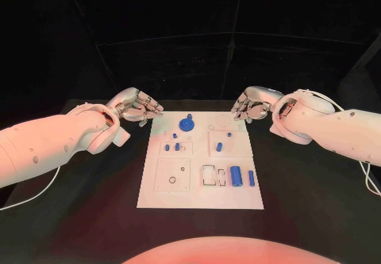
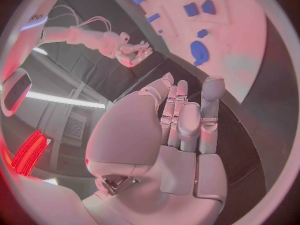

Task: Assemble the parts on the task board

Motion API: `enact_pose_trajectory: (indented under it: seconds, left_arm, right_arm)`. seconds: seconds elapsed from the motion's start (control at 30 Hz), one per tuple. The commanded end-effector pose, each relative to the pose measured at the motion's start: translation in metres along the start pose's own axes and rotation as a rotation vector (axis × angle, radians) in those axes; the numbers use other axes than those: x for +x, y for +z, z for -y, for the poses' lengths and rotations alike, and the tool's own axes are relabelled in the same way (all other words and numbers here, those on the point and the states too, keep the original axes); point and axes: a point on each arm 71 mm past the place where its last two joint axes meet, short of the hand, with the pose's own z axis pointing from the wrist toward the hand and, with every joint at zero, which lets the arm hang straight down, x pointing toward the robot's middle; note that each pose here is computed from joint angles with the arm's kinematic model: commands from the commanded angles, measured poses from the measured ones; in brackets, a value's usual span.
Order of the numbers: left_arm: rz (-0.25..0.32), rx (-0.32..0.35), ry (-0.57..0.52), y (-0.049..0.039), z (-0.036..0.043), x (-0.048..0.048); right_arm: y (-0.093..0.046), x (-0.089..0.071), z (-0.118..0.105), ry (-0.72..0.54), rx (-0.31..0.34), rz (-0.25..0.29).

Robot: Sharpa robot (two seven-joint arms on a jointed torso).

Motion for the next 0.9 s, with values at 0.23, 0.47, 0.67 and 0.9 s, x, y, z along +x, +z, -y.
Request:
enact_pose_trajectory:
  seconds: [0.23, 0.47, 0.67, 0.9]
  left_arm:
    - [0.134, 0.118, -0.495, -0.0087, 0.013, 0.0016]
    - [0.112, 0.128, -0.546, -0.0114, 0.017, 0.0106]
    - [0.113, 0.123, -0.554, -0.0117, 0.0175, 0.0128]
    - [0.108, 0.109, -0.556, -0.0111, 0.0165, 0.0143]
  right_arm:
    - [-0.001, 0.021, -0.002, -0.252, 0.014, -0.047]
    - [0.0, 0.037, -0.006, -0.253, -0.009, -0.075]
    - [0.0, 0.047, -0.01, -0.241, -0.033, -0.099]
    - [0.002, 0.054, -0.015, -0.222, -0.061, -0.109]
